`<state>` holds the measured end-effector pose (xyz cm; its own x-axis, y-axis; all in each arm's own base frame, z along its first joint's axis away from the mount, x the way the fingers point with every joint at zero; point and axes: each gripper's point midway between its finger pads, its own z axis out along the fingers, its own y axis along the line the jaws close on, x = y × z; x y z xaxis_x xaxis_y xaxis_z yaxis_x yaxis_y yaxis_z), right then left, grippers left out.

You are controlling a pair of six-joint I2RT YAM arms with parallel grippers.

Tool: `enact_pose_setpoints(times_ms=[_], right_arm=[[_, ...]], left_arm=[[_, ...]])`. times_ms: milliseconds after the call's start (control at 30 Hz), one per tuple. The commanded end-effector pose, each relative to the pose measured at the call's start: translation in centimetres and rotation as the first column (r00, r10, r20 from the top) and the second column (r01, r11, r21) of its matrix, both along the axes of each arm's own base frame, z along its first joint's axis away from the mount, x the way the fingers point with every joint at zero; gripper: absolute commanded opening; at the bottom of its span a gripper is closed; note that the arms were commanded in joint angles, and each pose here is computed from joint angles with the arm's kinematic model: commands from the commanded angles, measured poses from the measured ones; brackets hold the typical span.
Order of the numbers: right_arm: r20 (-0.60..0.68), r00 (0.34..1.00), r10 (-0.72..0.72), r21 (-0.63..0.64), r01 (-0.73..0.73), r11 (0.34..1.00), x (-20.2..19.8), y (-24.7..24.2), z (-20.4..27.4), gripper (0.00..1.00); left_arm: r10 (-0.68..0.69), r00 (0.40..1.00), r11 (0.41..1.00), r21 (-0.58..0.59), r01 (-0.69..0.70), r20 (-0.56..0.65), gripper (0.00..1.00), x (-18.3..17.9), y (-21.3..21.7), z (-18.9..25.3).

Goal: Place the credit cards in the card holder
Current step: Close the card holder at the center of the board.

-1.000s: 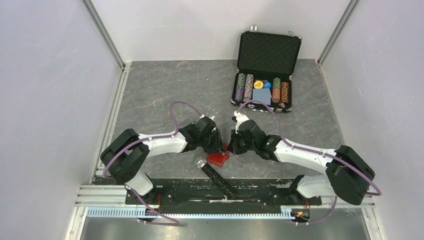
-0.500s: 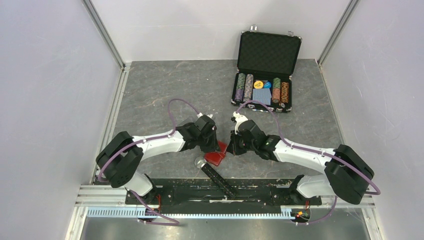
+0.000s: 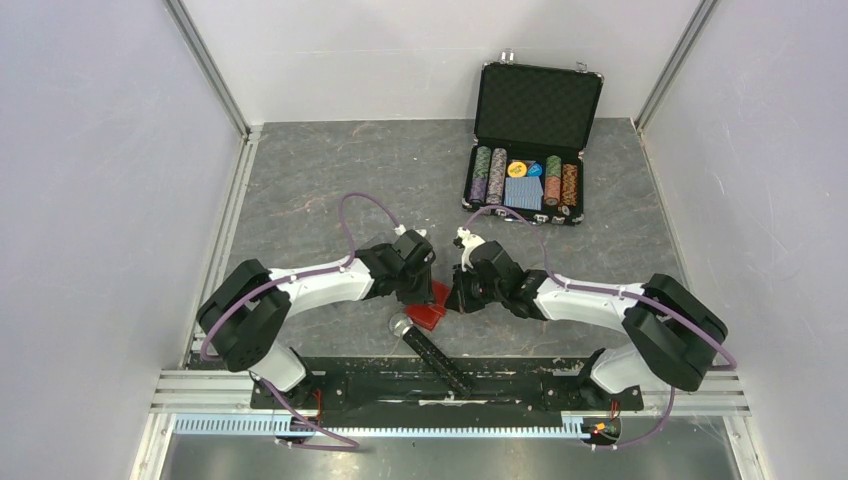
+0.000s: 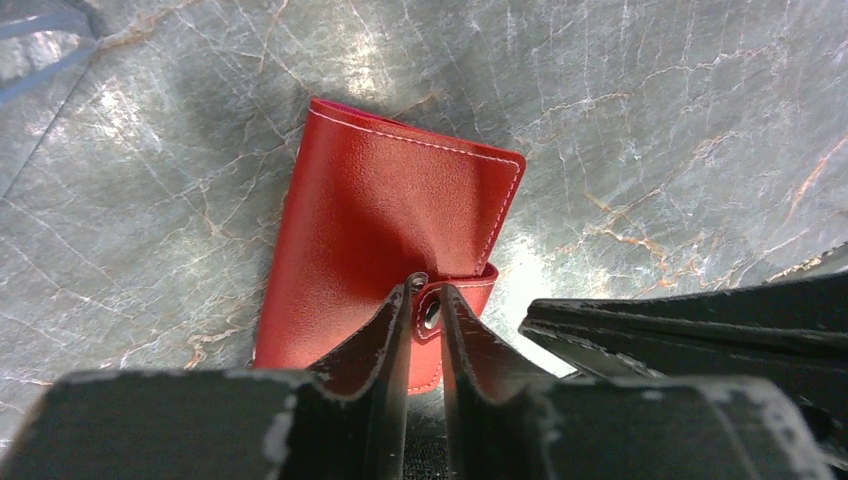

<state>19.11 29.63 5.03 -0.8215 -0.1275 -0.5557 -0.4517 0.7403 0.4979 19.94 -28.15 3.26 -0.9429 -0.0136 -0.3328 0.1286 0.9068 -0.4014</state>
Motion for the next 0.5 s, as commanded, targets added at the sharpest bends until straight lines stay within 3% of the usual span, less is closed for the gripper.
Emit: enact_pose_setpoints(times_ms=[0, 267, 467], right_arm=[[0.030, 1.000, 0.001, 0.046, -0.002, 0.999, 1.31, 1.50, 1.06, 0.00], [0.017, 1.000, 0.003, 0.056, -0.004, 0.998, 1.15, 1.68, 0.73, 0.00], [0.013, 1.000, 0.004, 0.056, -0.005, 0.998, 1.06, 1.68, 0.64, 0.00]], left_arm=[[-0.022, 0.997, 1.000, 0.006, 0.022, 0.076, 0.29, 0.94, 0.06, 1.67], [-0.028, 0.997, 0.998, -0.054, 0.032, 0.072, 0.27, 0.20, -0.28, 1.88], [-0.027, 0.997, 0.995, -0.093, 0.033, 0.066, 0.14, -0.02, -0.73, 1.64]])
